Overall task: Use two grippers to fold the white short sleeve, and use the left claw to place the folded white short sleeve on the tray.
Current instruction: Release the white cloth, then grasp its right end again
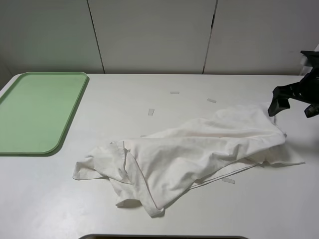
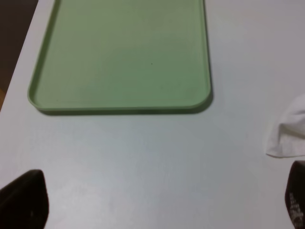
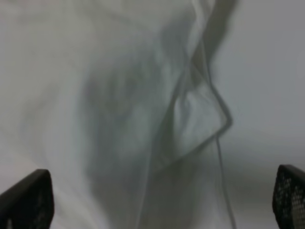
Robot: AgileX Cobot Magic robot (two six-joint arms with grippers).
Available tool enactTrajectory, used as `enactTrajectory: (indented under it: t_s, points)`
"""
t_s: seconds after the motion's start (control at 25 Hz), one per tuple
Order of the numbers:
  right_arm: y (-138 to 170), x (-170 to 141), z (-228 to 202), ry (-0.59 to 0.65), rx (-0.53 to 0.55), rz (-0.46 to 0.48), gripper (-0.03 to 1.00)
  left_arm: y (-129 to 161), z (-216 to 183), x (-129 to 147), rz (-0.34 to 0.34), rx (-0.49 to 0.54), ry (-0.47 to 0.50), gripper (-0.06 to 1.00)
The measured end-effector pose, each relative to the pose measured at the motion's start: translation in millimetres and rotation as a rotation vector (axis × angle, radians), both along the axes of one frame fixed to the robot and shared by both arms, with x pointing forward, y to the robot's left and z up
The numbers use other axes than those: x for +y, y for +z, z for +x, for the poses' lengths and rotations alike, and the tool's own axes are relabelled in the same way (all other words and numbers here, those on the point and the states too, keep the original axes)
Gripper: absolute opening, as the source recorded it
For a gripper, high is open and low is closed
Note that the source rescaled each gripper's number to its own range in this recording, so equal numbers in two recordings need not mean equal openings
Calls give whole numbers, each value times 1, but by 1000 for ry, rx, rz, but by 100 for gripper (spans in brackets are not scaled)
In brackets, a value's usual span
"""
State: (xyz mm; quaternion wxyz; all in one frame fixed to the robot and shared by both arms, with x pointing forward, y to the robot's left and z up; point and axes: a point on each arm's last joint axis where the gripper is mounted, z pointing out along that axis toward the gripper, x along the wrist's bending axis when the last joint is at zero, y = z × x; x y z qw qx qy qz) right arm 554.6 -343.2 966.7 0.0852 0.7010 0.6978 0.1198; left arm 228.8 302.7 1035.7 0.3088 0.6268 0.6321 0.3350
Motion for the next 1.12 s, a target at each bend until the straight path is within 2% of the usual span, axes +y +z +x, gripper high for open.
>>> enactTrajectory:
  t_s: [0.28, 0.52, 1.0, 1.12]
  points:
    - [-25, -4, 30, 119, 14, -15, 100, 0, 0, 0, 0, 0, 0, 100]
    - [-47, -6, 42, 233, -22, -59, 100, 0, 0, 0, 0, 1, 0, 100]
    - [-73, -4, 45, 272, 16, -29, 100, 0, 0, 0, 0, 1, 0, 100]
    - [-81, -1, 46, 275, 20, 11, 100, 0, 0, 0, 0, 1, 0, 100]
